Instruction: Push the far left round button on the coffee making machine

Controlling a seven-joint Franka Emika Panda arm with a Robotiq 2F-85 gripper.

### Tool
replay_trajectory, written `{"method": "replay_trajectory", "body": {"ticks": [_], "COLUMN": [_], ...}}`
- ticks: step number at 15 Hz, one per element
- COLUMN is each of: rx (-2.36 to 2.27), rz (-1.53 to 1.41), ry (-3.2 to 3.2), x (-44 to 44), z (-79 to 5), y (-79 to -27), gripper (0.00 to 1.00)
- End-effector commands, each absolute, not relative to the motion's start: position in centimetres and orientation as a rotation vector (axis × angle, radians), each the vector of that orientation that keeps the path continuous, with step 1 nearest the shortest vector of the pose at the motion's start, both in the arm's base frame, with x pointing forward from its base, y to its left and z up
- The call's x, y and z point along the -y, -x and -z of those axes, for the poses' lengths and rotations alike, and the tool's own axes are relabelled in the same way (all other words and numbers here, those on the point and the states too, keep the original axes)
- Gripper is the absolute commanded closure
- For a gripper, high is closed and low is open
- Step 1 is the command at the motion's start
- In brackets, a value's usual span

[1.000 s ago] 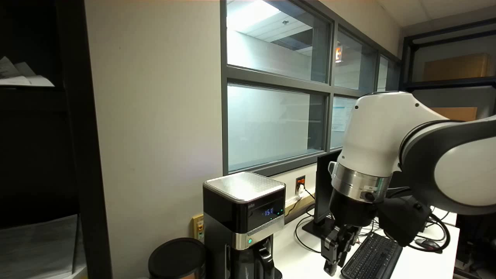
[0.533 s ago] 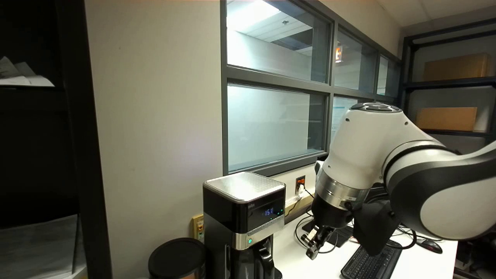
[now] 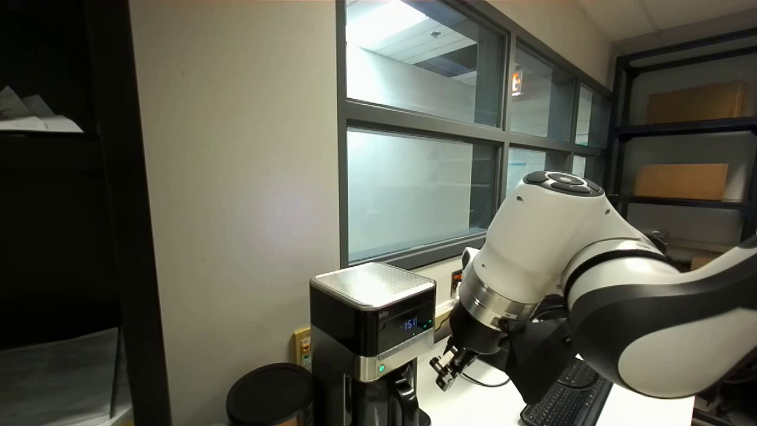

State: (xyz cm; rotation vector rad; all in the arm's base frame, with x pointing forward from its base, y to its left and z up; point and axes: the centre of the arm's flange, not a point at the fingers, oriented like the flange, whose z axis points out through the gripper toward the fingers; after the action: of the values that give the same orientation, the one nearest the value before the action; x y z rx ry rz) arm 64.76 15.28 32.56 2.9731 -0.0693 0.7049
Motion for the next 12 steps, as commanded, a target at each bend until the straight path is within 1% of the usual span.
{"method": "replay_trajectory", "body": {"ticks": [1,12], "rx": [0.077,0.062], "rz": [-0.801,-0.859], "ry": [-2.957,-2.933], "x": [-17.0,-19.6], "z": [-32.2,-31.1], "y": [-66.9,-72.2], "gripper": [1.0,1.0]}}
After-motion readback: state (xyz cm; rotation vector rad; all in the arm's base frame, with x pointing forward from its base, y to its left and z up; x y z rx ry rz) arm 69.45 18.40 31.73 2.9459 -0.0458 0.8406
